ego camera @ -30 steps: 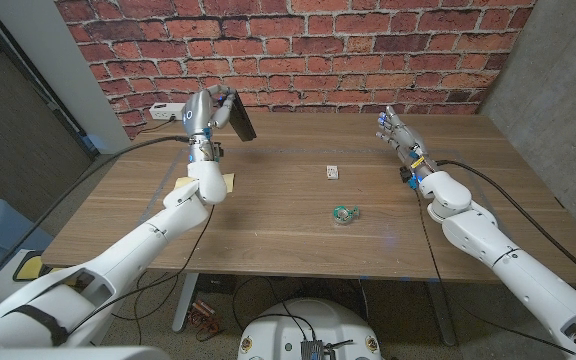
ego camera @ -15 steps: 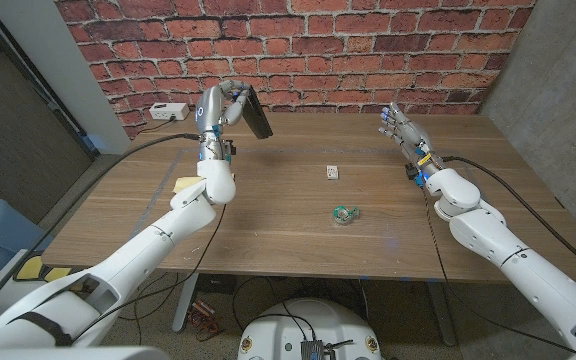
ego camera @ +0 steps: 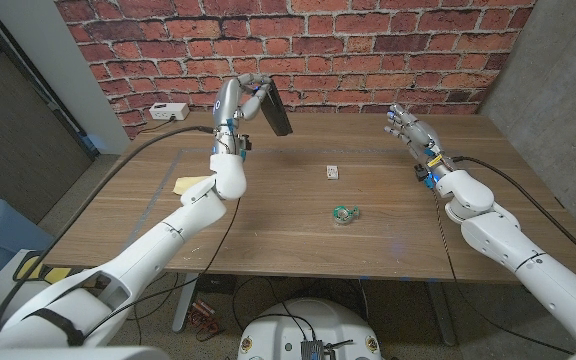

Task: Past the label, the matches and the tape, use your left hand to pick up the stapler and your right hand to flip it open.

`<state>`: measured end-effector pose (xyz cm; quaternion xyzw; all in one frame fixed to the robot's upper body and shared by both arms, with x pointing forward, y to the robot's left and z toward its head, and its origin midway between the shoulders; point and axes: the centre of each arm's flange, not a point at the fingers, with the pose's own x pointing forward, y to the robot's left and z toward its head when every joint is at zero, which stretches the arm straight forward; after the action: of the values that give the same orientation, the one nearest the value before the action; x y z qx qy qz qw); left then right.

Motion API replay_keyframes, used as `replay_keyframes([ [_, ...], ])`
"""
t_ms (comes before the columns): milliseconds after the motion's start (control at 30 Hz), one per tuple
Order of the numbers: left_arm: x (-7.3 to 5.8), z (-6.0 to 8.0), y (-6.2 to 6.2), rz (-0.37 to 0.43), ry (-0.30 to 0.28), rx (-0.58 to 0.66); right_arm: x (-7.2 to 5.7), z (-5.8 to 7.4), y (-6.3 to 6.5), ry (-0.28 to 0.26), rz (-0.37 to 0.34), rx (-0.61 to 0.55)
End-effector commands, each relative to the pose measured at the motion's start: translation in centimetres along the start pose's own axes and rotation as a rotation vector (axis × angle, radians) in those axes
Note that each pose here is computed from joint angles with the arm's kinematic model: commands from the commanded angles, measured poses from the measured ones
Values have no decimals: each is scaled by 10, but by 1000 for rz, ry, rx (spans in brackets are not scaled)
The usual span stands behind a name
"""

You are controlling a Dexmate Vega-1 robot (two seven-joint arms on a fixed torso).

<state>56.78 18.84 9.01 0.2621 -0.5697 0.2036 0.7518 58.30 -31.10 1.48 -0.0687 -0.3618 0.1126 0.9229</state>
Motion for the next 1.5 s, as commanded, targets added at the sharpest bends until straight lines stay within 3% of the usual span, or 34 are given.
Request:
replay_keyframes([
  [33, 3, 19, -19, -48, -42, -56, 0, 8, -3, -23, 75, -5],
  [400, -6, 35, -20, -38, -100, -126, 12, 11, 3, 11, 176, -26],
  [767, -19, 46, -22, -5, -150, -182, 19, 11, 11, 15, 184, -52],
  [1167, -30, 55, -36, -60, -170, -243, 19, 12, 14, -5, 197, -45],
  [1500, -40, 61, -47, -89, -168, -282, 14, 18, 18, -58, 201, -63],
])
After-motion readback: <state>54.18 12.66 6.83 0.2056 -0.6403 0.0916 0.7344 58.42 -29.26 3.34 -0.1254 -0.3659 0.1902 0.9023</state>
